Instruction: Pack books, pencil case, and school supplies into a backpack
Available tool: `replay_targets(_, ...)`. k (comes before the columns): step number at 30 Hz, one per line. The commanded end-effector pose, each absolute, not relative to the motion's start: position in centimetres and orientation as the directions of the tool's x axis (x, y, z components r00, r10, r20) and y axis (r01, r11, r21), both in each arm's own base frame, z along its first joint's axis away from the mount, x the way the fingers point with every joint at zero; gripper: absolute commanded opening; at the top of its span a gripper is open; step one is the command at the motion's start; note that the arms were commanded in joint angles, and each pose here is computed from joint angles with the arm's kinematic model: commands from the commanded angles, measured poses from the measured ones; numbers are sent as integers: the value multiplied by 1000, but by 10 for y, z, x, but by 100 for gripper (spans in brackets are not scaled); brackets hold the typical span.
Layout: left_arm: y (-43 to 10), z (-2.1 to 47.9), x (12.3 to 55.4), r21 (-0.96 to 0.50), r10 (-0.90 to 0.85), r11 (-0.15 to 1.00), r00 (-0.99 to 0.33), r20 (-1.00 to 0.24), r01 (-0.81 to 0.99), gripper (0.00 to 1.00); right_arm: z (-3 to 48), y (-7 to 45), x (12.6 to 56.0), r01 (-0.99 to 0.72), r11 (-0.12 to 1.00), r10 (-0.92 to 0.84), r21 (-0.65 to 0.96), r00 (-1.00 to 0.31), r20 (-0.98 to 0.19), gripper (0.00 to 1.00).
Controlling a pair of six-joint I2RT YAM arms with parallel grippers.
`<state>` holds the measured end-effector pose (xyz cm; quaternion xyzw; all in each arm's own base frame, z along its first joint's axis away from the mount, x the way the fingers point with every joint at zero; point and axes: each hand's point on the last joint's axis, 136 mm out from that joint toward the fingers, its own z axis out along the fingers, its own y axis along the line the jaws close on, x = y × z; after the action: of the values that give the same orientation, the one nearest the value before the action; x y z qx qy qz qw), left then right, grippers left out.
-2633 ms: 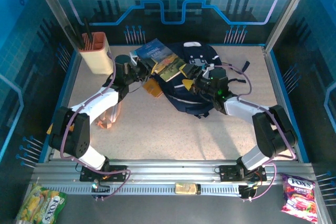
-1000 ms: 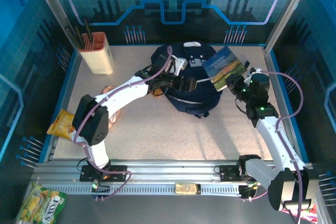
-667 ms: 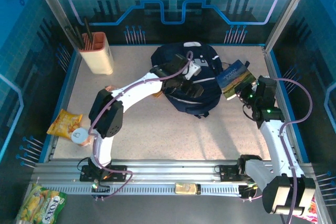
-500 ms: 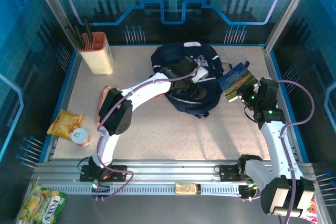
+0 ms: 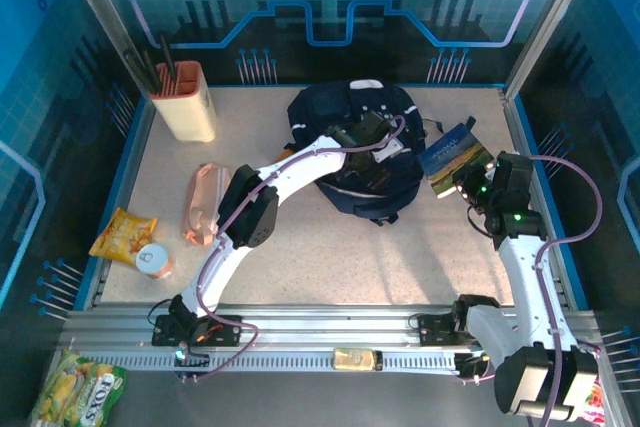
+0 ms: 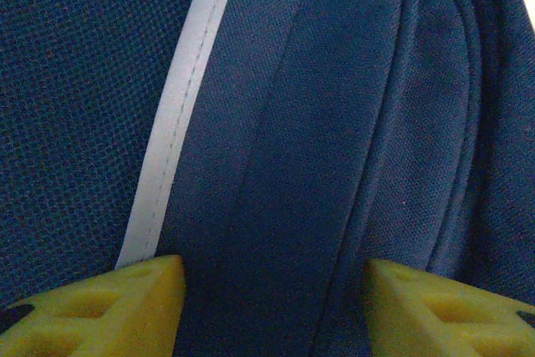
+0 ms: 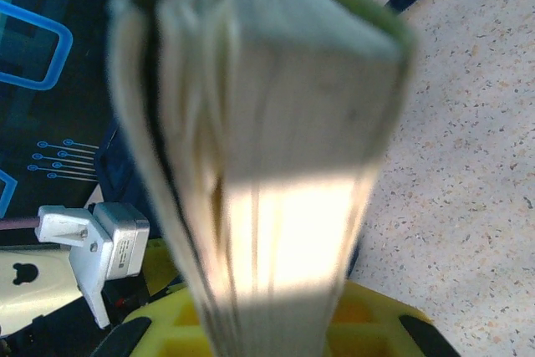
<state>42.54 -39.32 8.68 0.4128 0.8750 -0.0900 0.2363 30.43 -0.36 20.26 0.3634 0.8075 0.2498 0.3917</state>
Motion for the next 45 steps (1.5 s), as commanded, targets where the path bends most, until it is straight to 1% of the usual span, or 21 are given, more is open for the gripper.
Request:
replay_targets(1,-384,79,428,84,715,637,-546,-437,766,58,236,-12,309,332,634,769,699,-369,-522,0)
replay_targets(3,-383,79,430,92,716,640,-548,-432,763,54,237,-12,309,333,635,768,697,-368,-524,0)
replay_targets(7,-384,88,436,101,690,666,-559,-459,739,31,239,-14,307,336,643,762,688,-366,-534,0)
replay_targets(9,-387,98,435,83,677,672,-564,-473,736,22,241,-15,305,341,647,760,681,-359,-542,0)
replay_targets(13,-389,121,436,65,641,690,-567,-517,721,12,242,-20,301,362,657,753,661,-353,-555,0)
replay_targets(17,-392,146,435,49,611,696,-555,-565,716,0,239,-29,295,414,661,750,626,-342,-566,0)
replay_targets(20,-393,166,436,38,580,704,-544,-606,709,0,235,-33,288,453,659,751,601,-342,-565,0)
replay_targets(25,-392,216,439,34,492,737,-501,-712,675,0,228,-39,279,501,652,753,569,-341,-562,0)
replay_targets(28,-392,247,439,18,425,749,-460,-779,662,0,225,-29,282,468,650,759,598,-373,-533,0)
replay_targets(30,-391,265,441,11,382,760,-433,-816,650,0,227,-17,286,416,644,763,642,-400,-507,0)
replay_targets(33,-388,287,449,3,313,792,-402,-860,610,0,231,2,292,337,606,780,721,-429,-455,0)
replay_targets(35,-385,297,456,0,271,819,-388,-881,574,0,232,11,295,301,565,798,768,-435,-417,0)
replay_targets(39,-392,312,461,-39,212,820,-368,-905,570,0,232,31,302,238,491,817,838,-460,-348,0)
replay_targets(45,-397,312,462,-66,192,816,-378,-905,574,0,226,57,310,202,412,828,889,-490,-272,0)
